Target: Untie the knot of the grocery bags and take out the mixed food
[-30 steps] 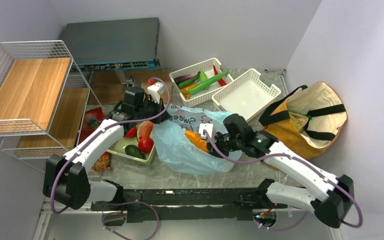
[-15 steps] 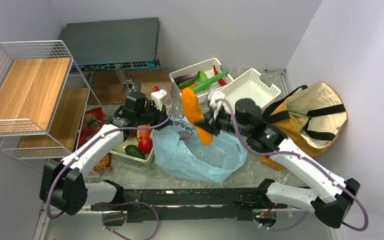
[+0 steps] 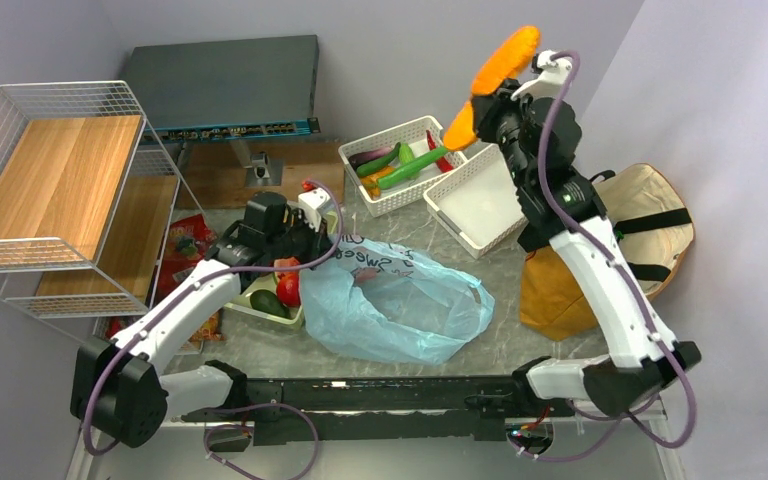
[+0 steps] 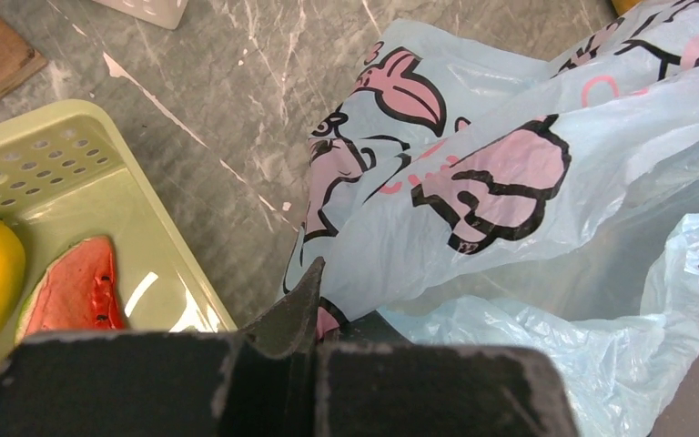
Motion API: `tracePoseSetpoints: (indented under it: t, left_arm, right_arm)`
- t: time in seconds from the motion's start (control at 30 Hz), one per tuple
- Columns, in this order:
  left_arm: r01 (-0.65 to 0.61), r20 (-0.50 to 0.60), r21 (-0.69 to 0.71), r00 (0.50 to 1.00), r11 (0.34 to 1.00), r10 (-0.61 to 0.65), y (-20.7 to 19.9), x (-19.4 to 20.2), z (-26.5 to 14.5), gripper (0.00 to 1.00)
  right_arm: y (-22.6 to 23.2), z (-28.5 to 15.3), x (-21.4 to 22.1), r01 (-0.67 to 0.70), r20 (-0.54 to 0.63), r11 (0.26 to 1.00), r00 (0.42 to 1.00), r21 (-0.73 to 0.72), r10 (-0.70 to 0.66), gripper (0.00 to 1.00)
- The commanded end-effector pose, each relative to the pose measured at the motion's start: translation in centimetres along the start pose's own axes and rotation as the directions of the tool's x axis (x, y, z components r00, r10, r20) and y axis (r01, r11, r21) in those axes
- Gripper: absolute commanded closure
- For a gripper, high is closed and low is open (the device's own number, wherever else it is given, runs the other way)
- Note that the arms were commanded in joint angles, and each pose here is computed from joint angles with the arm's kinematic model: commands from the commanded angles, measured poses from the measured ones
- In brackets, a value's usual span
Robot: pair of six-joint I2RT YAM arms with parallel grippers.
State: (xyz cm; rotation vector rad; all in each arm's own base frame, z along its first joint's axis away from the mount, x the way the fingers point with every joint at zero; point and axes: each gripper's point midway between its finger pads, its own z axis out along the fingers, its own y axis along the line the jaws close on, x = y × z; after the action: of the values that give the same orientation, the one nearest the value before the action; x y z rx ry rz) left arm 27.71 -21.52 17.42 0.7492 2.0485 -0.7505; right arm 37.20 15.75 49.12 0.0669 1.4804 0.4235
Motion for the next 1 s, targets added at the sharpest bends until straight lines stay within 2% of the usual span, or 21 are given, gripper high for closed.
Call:
tracePoseSetpoints:
  t: [0.0,0.13,0.33,0.4,0.47,0.57,0.67,0.7,0.77,0.83,0.9,0.97]
  left_arm:
    - [-0.083,0.042,0.002,0.996,0.997,0.083,-0.6,-0.9,-1.3,1.0]
    - [-0.129,0.043,-0.003,0.991,0.992,0.129,-0.8,-0.9,-2.0,1.0]
    - [-0.23,0.037,0.003,0.973,0.973,0.229,-1.3,-0.7,-2.8,1.0]
    - [-0.261,0.028,0.01,0.965,0.965,0.26,-1.6,-0.4,-2.9,1.0]
    - [-0.288,0.02,0.012,0.957,0.958,0.288,-1.9,0.0,-3.0,1.0]
    - [-0.326,0.007,0.017,0.945,0.945,0.326,-2.3,0.5,-2.9,1.0]
    - [-0.331,-0.006,0.032,0.943,0.943,0.332,-2.7,0.8,-2.7,1.0]
    - [-0.331,-0.004,0.037,0.943,0.943,0.332,-2.9,0.7,-2.7,1.0]
    - [-0.343,0.017,0.048,0.939,0.938,0.343,-3.4,0.4,-2.8,1.0]
    - [-0.412,0.055,0.069,0.911,0.909,0.409,-4.3,0.4,-3.1,1.0]
    - [-0.516,0.071,0.121,0.857,0.848,0.511,-5.8,1.8,-3.0,1.0]
    - [-0.632,0.057,0.212,0.77,0.746,0.636,-7.5,4.6,-2.7,1.0]
  right_arm:
    - [-10.9,1.6,8.3,-0.028,-0.19,0.926,0.976,0.376,0.107,1.0]
    - [-16.0,2.3,13.6,-0.003,-0.298,0.879,0.941,0.476,0.164,1.0]
    - [-20.1,3.5,19.8,0.113,-0.396,0.863,0.912,0.492,0.106,0.98]
    - [-21.1,3.7,21.2,0.138,-0.406,0.854,0.909,0.502,0.092,0.9]
    - [-22.0,3.8,22.4,0.144,-0.416,0.846,0.904,0.513,0.098,0.78]
    - [-22.4,4.5,23.9,0.153,-0.452,0.852,0.886,0.5,0.106,0.44]
    - [-21.1,5.5,24.3,0.135,-0.499,0.9,0.861,0.414,0.1,0.1]
    - [-20.4,5.6,24.0,0.134,-0.522,0.92,0.849,0.368,0.085,0.03]
    - [-18.1,5.4,23.5,0.124,-0.571,0.963,0.82,0.24,0.037,0.0]
    - [-15.0,4.1,23.6,0.093,-0.631,0.995,0.774,0.041,-0.046,0.0]
    - [-12.3,1.7,23.9,0.051,-0.676,0.989,0.725,-0.139,-0.133,0.02]
    - [-10.3,-1.1,24.7,0.019,-0.705,0.953,0.669,-0.302,-0.237,0.02]
